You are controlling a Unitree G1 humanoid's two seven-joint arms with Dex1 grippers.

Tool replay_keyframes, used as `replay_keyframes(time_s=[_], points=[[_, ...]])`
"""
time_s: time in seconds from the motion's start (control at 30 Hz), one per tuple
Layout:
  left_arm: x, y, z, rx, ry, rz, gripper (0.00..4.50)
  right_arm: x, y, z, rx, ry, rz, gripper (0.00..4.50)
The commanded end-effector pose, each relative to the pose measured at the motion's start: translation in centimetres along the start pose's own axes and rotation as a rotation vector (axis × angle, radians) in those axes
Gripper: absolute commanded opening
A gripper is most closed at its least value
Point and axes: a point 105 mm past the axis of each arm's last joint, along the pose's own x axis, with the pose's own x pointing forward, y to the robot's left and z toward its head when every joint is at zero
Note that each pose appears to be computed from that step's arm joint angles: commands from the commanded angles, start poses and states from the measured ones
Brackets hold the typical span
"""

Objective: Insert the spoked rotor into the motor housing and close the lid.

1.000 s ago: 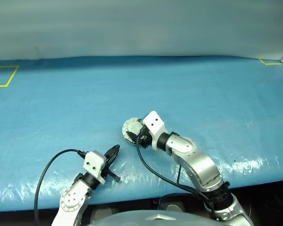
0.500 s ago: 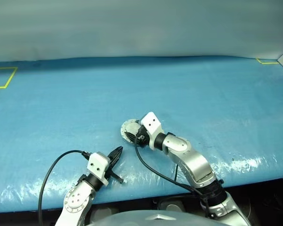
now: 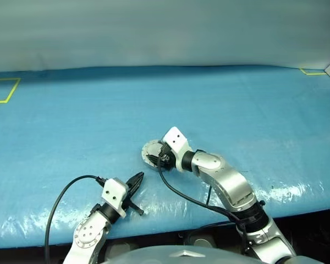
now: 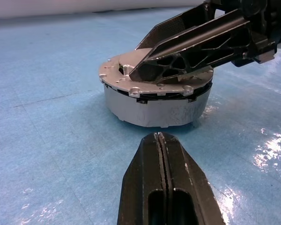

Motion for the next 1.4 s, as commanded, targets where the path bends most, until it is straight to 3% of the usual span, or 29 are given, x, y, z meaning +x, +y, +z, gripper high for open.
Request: replay_keyframes(time_s=[0.03,0.73,1.1,1.3,1.4], points=[[0.0,-0.3,1.1,0.003,-0.036,-0.014,0.00,-0.1,0.5,0.6,-0.027,-0.009,0.033,3.04],[-0.3,-0.2,0.8,0.001,-0.025,-0.030,0.00,0.0,0.7,-1.5,-0.199,0.017,0.175,3.04],[-1.6,0.7,-1.0,-0.001,-0.005,-0.034,0.00,-0.2,-0.1,0.0,-0.126,0.041,0.207,3.04],[-1.7,0.7,-1.2,-0.007,-0.006,-0.033,0.00,-0.4,-0.3,0.2,-0.231,0.063,0.228,3.04],[-1.7,0.8,-1.3,-0.011,-0.003,-0.031,0.00,-0.6,-0.3,0.7,-0.185,0.056,0.251,3.04]])
